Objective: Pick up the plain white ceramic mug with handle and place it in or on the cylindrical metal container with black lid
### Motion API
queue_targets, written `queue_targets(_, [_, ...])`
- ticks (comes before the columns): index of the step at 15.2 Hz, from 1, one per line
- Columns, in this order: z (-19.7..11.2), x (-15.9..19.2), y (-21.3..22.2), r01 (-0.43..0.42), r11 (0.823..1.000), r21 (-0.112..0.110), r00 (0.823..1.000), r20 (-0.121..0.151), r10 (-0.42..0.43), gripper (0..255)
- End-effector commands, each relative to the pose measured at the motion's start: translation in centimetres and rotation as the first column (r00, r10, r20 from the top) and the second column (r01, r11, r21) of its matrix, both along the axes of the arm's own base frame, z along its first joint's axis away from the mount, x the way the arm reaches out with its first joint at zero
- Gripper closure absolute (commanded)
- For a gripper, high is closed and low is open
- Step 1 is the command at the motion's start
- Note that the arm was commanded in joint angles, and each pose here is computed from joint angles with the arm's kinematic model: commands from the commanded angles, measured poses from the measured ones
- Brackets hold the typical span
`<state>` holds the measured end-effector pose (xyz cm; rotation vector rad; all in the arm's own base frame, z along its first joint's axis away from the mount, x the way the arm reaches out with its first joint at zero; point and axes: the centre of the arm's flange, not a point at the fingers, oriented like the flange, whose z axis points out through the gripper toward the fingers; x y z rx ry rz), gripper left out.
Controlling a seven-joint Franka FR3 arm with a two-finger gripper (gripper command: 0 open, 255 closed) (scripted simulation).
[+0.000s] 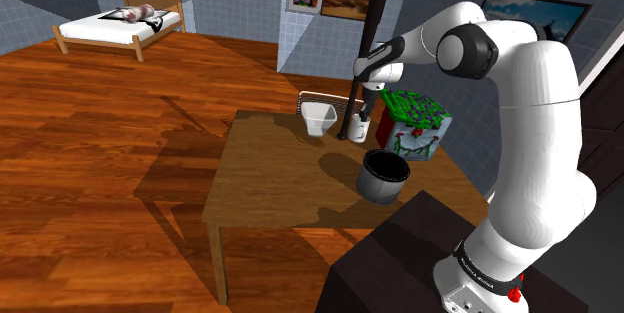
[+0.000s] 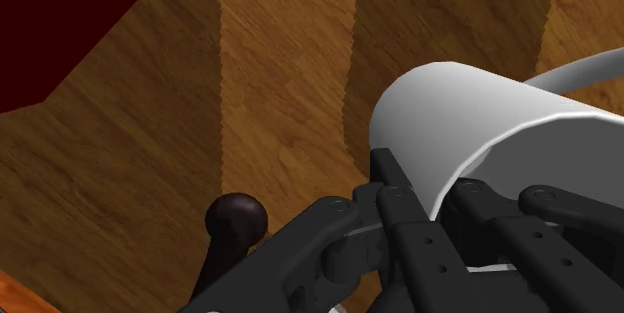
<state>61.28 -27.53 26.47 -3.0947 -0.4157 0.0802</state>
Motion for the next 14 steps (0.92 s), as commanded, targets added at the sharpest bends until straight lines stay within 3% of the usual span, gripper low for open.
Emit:
queue_targets(1, [1.1, 0.0, 0.0, 0.0, 1.0, 0.0, 1.0, 0.0, 0.0, 255])
queue_targets(14, [7.9, 0.0, 0.0, 0.0, 1.0, 0.0, 1.0, 0.0, 0.0, 255])
